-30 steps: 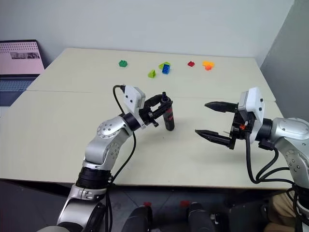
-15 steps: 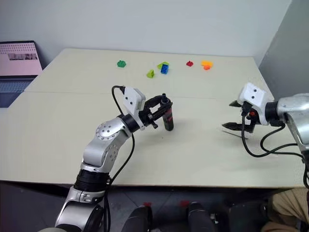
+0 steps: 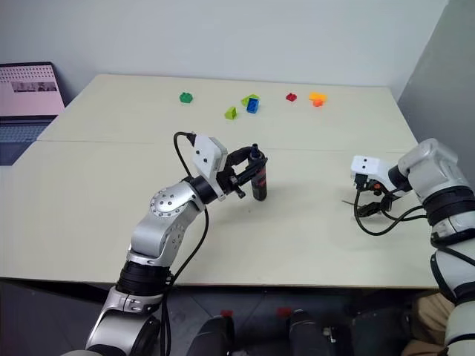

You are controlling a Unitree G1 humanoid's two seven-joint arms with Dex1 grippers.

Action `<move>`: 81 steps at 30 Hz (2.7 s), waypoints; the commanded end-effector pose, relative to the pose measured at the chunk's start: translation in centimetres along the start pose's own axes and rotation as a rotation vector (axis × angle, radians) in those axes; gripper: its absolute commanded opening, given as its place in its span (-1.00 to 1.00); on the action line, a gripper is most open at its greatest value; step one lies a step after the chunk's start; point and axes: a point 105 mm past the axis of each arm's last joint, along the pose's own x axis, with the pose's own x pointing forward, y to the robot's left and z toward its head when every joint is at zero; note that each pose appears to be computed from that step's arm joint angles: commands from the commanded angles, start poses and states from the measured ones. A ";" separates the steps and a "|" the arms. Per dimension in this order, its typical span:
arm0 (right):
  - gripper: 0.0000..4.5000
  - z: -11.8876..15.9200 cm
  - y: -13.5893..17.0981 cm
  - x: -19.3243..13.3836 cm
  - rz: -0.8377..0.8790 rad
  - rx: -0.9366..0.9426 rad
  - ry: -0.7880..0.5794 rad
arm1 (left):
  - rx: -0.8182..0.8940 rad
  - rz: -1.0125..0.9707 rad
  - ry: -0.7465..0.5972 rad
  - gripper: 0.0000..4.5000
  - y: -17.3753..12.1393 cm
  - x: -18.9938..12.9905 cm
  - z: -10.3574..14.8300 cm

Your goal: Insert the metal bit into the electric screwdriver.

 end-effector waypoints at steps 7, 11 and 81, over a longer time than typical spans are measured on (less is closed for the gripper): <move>0.79 -0.6 -1.0 0.8 -0.013 0.053 0.057 | 0.012 0.033 0.004 -0.30 0.3 -0.2 -0.4; 0.36 -0.7 -0.6 1.0 0.022 0.049 0.069 | 0.013 0.041 0.007 -0.30 0.5 -0.3 -0.5; -1.00 16.1 9.4 -12.0 -0.236 0.210 -1.494 | -0.090 -0.209 -0.015 -0.30 -4.9 0.4 1.8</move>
